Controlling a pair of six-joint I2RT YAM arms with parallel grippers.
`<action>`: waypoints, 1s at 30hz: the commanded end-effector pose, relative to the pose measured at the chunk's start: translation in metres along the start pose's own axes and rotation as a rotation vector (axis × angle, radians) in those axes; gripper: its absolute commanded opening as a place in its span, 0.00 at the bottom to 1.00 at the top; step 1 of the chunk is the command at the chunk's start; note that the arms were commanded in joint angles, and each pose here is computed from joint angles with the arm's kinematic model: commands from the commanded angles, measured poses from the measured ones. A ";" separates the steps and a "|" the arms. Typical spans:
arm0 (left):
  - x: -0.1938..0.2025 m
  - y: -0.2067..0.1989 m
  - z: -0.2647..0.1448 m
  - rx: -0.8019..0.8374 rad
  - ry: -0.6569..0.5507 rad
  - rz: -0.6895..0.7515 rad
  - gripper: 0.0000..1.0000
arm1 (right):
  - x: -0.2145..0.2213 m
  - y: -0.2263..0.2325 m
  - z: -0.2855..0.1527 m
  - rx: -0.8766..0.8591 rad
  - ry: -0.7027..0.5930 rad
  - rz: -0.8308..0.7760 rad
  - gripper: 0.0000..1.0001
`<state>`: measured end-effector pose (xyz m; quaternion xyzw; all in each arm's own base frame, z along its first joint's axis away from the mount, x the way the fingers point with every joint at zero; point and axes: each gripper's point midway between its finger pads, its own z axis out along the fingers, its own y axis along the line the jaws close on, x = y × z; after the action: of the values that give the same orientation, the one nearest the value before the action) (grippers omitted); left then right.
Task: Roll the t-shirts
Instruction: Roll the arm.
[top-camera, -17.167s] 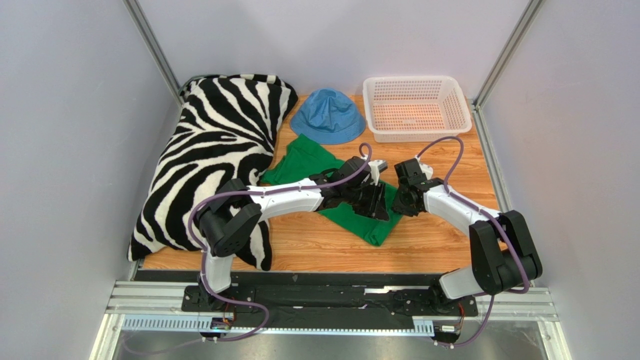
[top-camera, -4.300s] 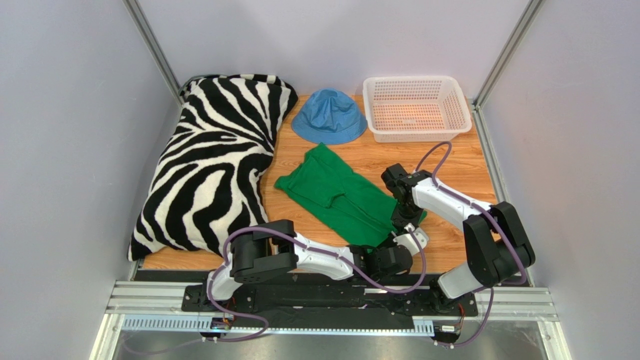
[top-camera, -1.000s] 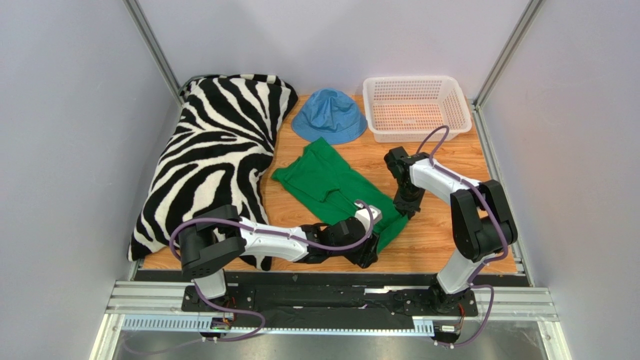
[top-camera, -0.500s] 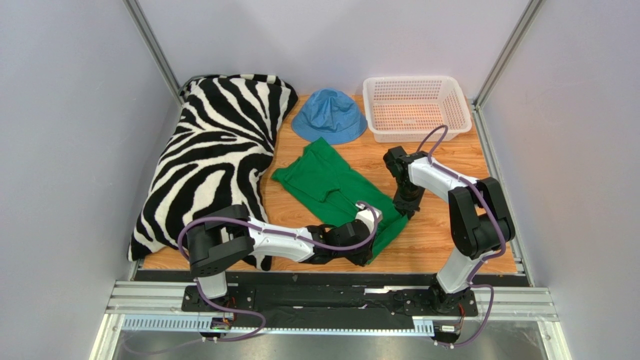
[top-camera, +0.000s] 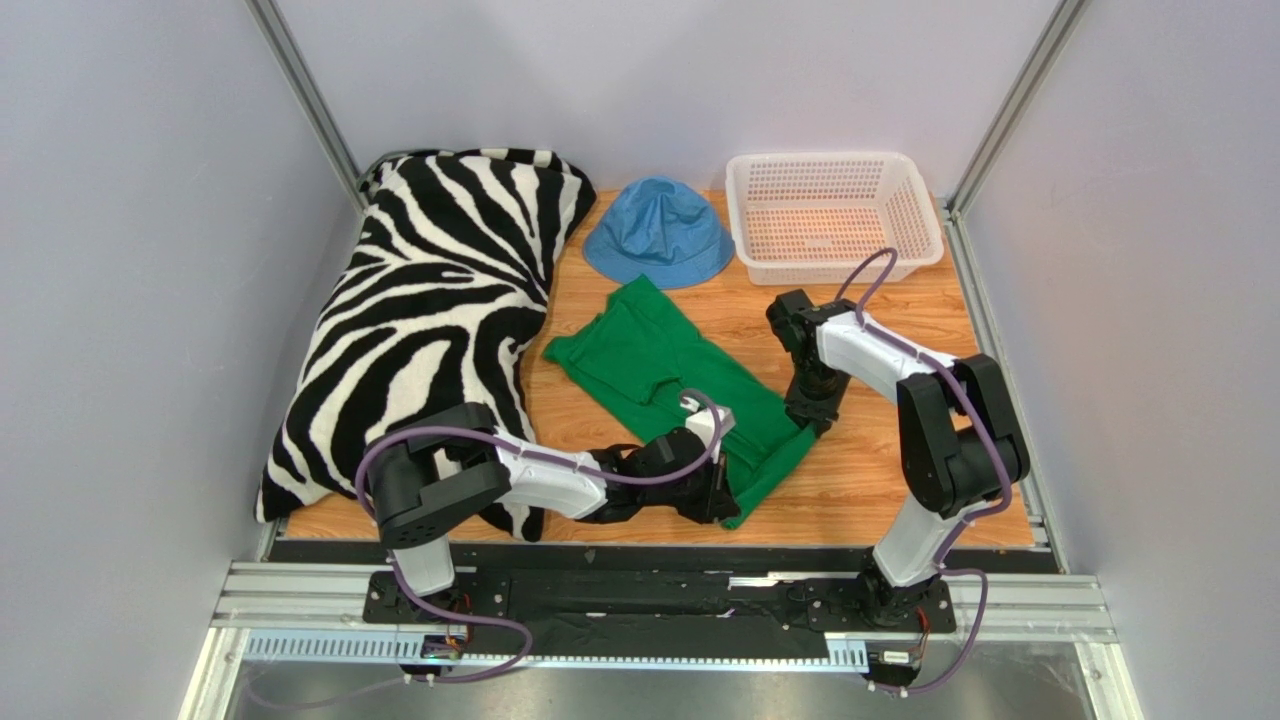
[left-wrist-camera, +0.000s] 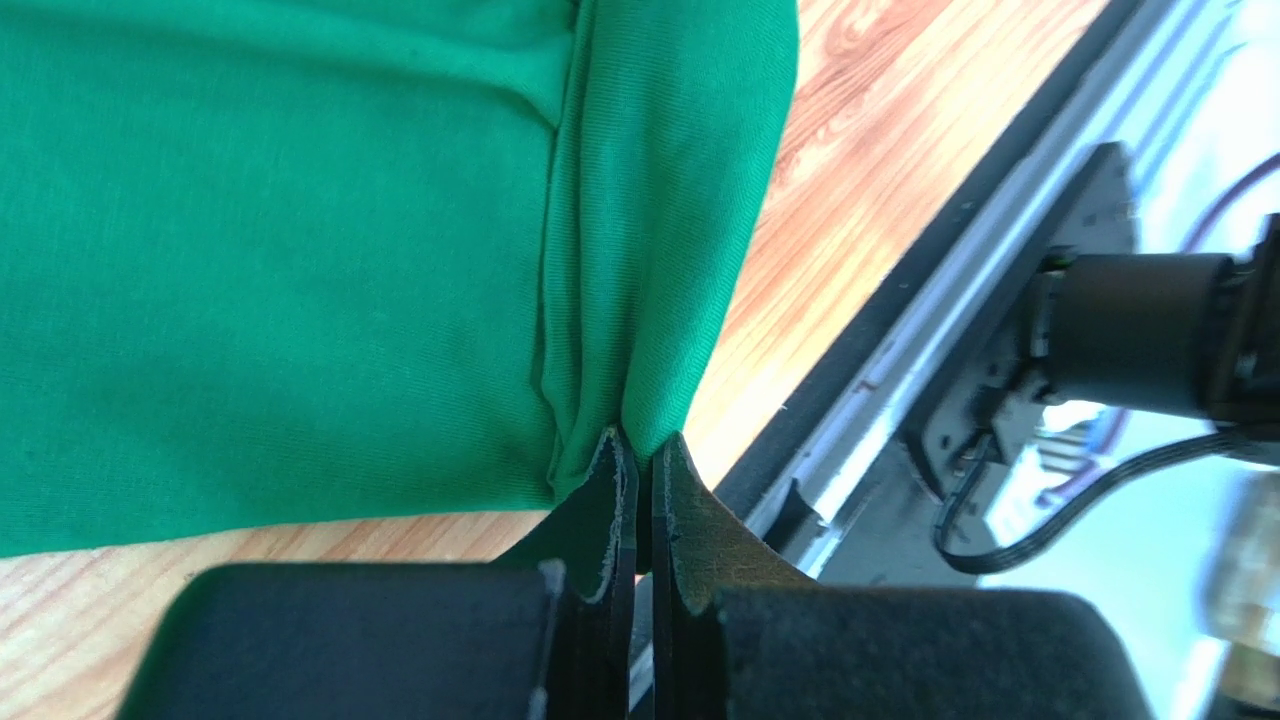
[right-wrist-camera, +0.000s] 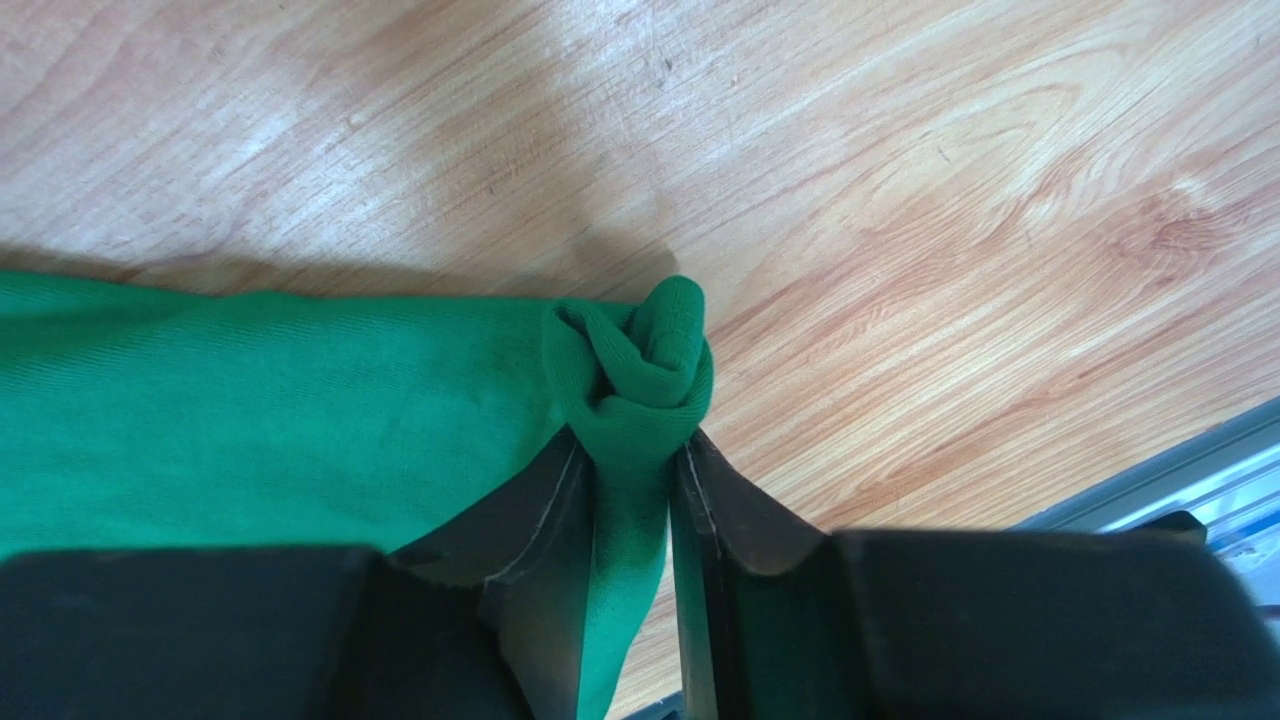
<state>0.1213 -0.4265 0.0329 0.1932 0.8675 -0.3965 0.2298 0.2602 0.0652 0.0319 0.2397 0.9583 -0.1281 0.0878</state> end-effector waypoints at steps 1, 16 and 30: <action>0.023 0.005 -0.003 0.053 0.087 -0.126 0.00 | -0.019 0.014 -0.018 -0.086 -0.071 0.048 0.34; 0.035 0.017 0.000 0.056 0.127 -0.234 0.00 | -0.015 0.014 -0.062 -0.398 -0.232 0.085 0.55; 0.035 0.020 0.001 0.054 0.122 -0.252 0.00 | 0.037 -0.010 -0.082 -0.636 -0.276 0.102 0.25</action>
<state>0.1148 -0.4279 0.0311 0.1124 0.8623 -0.4705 0.1500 0.2205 0.0834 0.1033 0.2365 0.9200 0.1094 0.2927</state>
